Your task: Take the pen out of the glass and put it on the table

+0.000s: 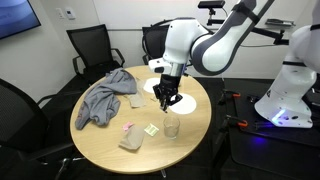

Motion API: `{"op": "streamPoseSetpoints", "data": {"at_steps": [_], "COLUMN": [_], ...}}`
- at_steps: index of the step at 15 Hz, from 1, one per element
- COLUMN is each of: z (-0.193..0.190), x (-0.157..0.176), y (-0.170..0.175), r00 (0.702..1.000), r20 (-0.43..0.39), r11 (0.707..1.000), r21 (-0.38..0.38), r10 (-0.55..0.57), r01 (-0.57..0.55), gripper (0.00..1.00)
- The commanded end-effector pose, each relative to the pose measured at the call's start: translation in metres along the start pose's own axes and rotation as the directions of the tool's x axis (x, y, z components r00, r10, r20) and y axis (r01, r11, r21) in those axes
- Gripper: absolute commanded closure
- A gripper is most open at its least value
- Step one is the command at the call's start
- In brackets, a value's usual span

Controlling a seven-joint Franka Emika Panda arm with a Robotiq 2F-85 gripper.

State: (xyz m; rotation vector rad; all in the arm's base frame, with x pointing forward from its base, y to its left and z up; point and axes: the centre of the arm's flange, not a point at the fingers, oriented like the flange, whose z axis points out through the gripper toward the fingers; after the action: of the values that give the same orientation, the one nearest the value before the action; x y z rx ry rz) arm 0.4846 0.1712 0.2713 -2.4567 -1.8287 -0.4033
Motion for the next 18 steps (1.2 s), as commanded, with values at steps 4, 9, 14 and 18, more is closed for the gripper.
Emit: {"op": "streamPoseSetpoints", "data": {"at_steps": [4,9,14,18], "z": [-0.065,-0.048,-0.012,0.016], "x": [-0.01,-0.023,-0.02,-0.016], "y": [0.034,0.059,0.066,0.07], "r00": [0.979,0.915,0.858,0.849], "r20": [0.1,0.266,0.353,0.344], "r11": [0.974,0.942,0.923,0.912], "r21": [-0.159,-0.227,-0.242,-0.229], "r10": [0.179,0.303,0.372,0.402], "r01": [-0.161,-0.246,-0.301,-0.34], "gripper": [0.97,0.97,0.97,0.97]}}
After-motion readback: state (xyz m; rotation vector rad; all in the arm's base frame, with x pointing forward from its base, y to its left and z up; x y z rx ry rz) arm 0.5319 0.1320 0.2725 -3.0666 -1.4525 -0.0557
